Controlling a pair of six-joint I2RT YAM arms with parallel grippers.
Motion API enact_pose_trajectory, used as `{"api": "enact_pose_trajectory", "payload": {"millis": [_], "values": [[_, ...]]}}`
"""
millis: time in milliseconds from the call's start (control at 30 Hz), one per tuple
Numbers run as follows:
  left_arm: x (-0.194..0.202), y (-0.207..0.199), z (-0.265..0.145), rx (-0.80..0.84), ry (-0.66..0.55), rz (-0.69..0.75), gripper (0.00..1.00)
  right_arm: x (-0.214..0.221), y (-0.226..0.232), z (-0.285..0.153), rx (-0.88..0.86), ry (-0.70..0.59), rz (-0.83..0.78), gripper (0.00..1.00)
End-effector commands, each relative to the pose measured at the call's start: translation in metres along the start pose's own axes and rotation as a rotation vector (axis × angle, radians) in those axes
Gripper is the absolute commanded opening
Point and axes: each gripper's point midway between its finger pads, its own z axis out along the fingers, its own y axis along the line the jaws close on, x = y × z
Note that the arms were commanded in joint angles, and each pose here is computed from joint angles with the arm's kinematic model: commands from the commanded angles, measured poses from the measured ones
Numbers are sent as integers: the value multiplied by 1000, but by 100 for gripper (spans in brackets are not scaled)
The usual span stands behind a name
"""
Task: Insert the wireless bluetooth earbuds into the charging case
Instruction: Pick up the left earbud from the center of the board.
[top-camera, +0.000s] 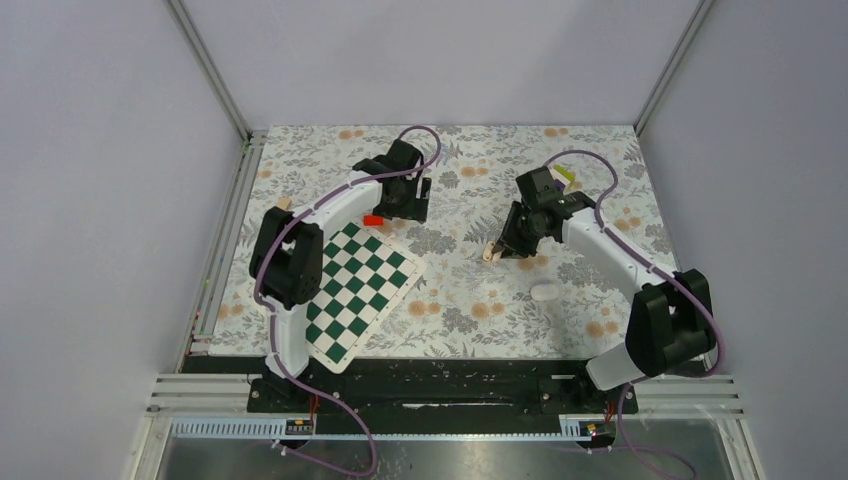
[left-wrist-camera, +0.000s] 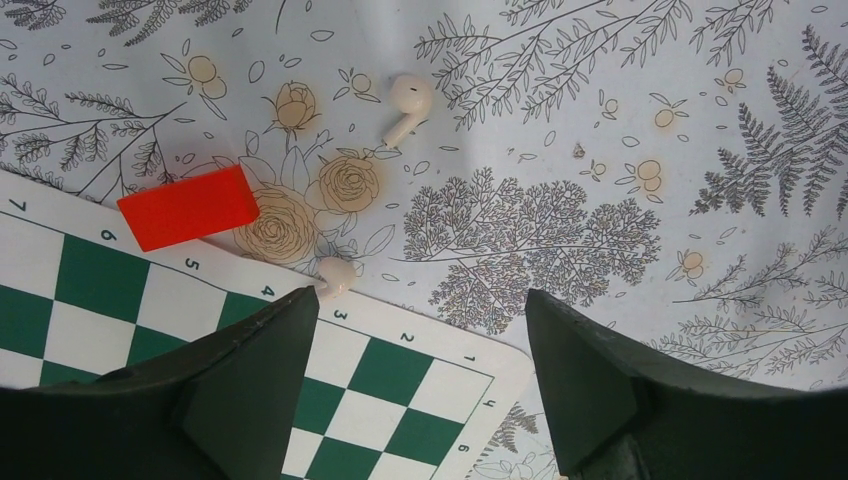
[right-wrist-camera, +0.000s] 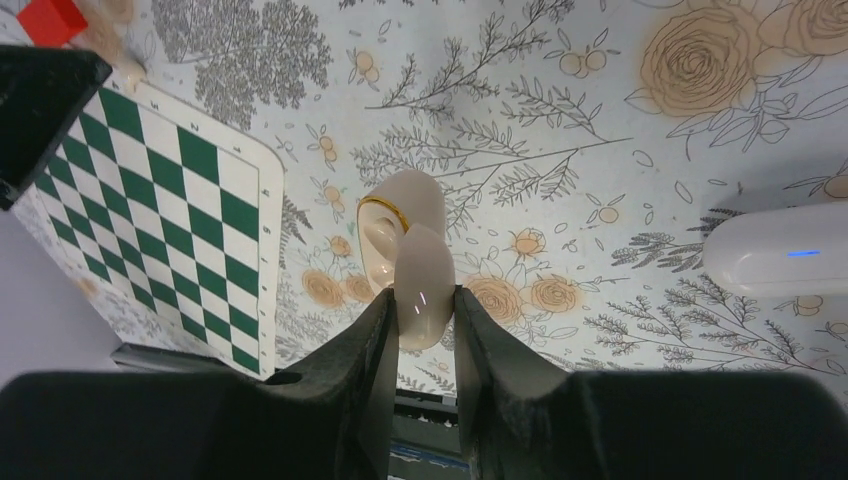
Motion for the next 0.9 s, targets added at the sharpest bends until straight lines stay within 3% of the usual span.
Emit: {"api": "enact_pose_trajectory", "payload": {"millis": [0, 333, 600, 867], "values": [[-19, -2, 2, -7, -48, -9, 75, -18, 1, -2, 85, -41, 47, 0], [-28, -8, 18, -13, -58, 25, 55, -10, 14, -9, -2, -37, 43, 0], [-41, 0, 42, -141, -33, 33, 44, -8, 22, -24, -59, -57, 37, 0], [-41, 10, 65, -260, -9, 68, 42, -3, 23, -26, -76, -50, 28, 0]]}}
